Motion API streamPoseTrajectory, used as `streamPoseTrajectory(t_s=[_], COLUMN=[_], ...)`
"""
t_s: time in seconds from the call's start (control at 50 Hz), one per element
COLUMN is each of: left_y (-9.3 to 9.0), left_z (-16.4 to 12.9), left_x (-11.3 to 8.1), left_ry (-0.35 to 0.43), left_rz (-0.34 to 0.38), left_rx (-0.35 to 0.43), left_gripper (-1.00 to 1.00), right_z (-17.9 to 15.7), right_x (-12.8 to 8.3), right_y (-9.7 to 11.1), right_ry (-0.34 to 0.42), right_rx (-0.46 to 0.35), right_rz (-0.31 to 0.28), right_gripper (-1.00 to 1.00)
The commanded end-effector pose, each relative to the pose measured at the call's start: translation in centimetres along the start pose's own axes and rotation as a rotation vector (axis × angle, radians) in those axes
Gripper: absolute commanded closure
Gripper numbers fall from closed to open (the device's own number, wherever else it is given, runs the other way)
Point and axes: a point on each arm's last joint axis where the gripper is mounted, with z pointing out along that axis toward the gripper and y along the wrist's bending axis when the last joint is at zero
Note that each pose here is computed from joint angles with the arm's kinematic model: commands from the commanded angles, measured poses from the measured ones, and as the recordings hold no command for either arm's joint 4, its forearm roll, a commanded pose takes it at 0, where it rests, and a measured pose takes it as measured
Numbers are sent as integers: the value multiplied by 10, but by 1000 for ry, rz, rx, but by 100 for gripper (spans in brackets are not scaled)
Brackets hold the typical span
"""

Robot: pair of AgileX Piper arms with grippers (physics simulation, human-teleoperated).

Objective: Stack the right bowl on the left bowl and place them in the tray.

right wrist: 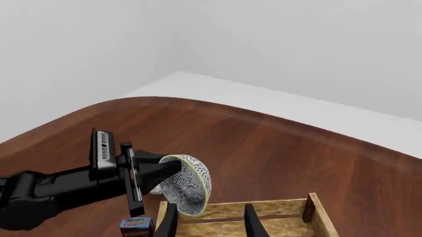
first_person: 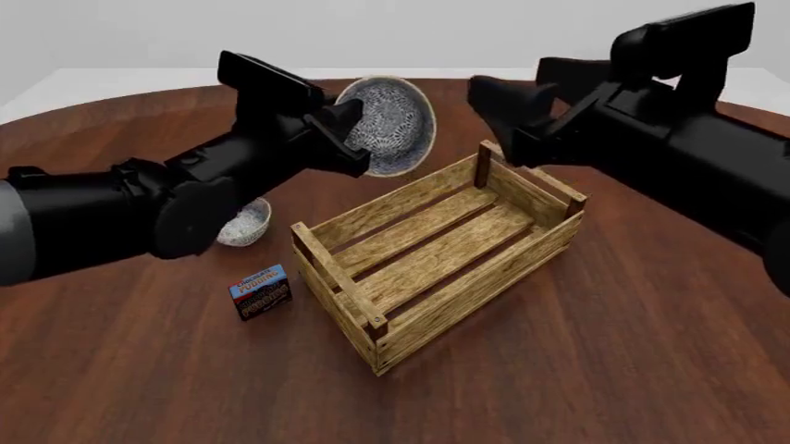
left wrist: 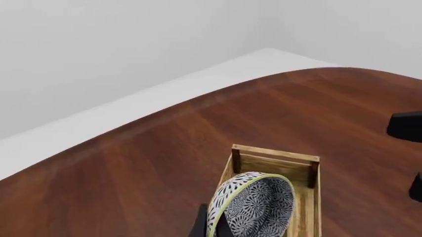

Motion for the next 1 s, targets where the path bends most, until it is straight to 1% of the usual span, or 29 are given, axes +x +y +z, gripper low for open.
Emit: streamPoseTrajectory(t_s=[0.02,0.12,0.14,0.32,0.4,0.46,0.56,0.58,0.62,0.7,0.72,0.74,0.76,0.78,0.8,0.86,0.88,0.96,1.0], left_y=[14,19,20,30,34,42,44,48,48,50,57,55,56,61,64,67,66,71,68], left_z=[-21,-29,-32,-47,-55,-65,-77,-82,-86,-92,-93,-91,-91,-91,-90,-94,-92,-94,-88], left_x=[-14,-18,-21,-27,-34,-41,-49,-53,-56,-62,-62,-62,-62,-61,-62,-67,-68,-71,-71], left_ry=[-25,-33,-38,-44,-40,-42,-38,-36,-33,-20,-10,1,6,26,39,39,51,73,107], left_rz=[9,-2,-15,-19,-37,-1,5,17,29,29,35,35,41,70,71,73,56,92,65], left_rx=[-44,-59,-63,-97,-109,-141,-149,-166,-169,-176,-199,-189,-193,-209,-218,-230,-223,-236,-216], left_gripper=[100,100,100,100,100,100,100,100,100,100,100,100,100,100,100,100,100,100,100], right_z=[-15,-17,-16,-12,-11,-10,-9,-9,-9,-5,-5,-3,-3,-1,0,2,2,5,6], right_x=[-7,-7,-7,-4,-4,-3,-3,-2,-2,0,0,1,1,2,3,4,4,6,7], right_y=[-1,-1,-1,-1,-2,-2,-3,-3,-3,-4,-4,-3,-3,-3,-4,-4,-4,-6,-6], right_ry=[-27,-31,-28,-19,-20,-18,-17,-15,-14,-8,-7,-4,-4,-1,1,6,6,11,14], right_rx=[3,5,3,3,9,11,13,14,14,16,16,14,14,12,15,16,17,23,25], right_rz=[-13,-19,-21,-26,-29,-30,-33,-35,-37,-42,-42,-46,-46,-47,-49,-52,-53,-58,-61], right_gripper=[-100,-100,-100,-100,-100,-100,-100,-100,-100,-100,-100,-100,-100,-100,-100,-100,-100,-100,-100])
